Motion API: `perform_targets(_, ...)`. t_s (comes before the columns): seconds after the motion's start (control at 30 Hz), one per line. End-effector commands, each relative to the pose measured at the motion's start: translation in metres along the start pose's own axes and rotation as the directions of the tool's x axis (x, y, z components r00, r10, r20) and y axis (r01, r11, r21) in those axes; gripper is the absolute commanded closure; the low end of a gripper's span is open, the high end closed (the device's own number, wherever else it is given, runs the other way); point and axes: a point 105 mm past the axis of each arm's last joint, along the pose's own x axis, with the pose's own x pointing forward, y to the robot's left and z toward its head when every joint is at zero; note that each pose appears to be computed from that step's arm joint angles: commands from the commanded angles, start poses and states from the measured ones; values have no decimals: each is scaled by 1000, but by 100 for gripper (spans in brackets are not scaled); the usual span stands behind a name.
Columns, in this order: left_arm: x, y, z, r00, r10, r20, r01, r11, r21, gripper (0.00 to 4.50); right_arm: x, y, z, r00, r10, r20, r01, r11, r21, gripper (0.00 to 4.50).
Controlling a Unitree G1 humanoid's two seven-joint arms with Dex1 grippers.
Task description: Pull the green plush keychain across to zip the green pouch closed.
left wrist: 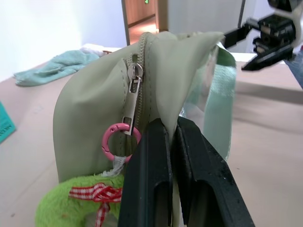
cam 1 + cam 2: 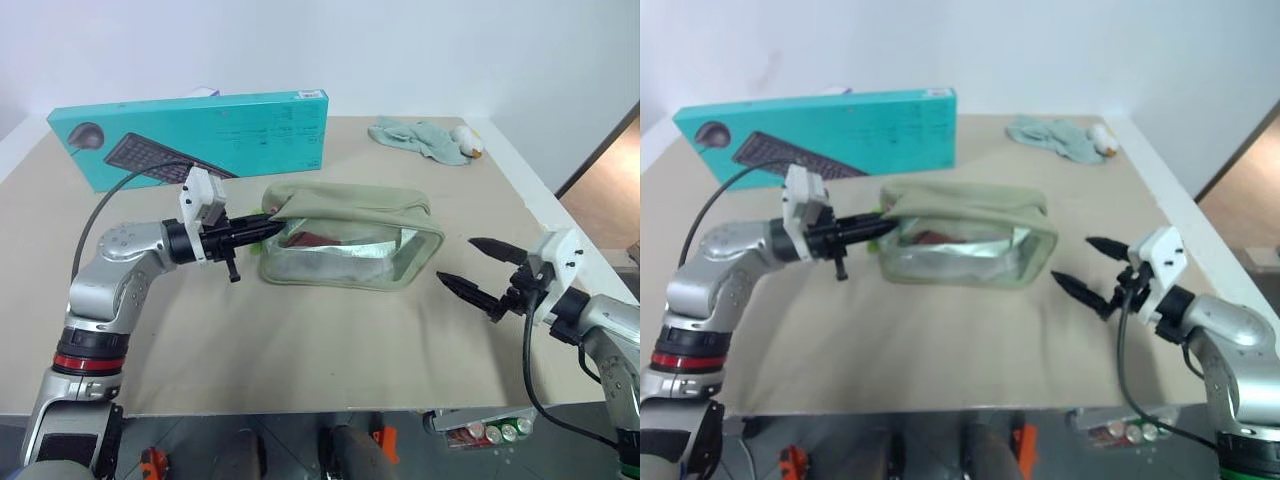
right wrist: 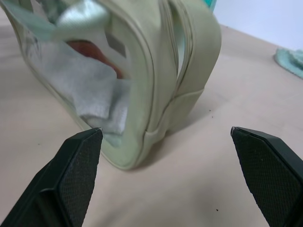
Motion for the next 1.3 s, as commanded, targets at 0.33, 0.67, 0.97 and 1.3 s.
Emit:
perform_targets(0.33,-6,0,3,998,59,-14,-60,998,-36,446,32,13,47,987,111,114,-101,991,-86,0)
perform_targets(0.67,-7,14,4,996,86,-18,-86,996,30,446,39,2,41,978,194,72,-187,978,-96,0)
perform_targets(0.97,-1,12,5,996,85,-1,-85,996,31,450,44,3,44,972,220,88,-214,974,-68,292)
perform_targets(1.3,4,10,12,995,92,22,-93,996,19,450,47,9,40,969,237,74,-234,971,-53,449)
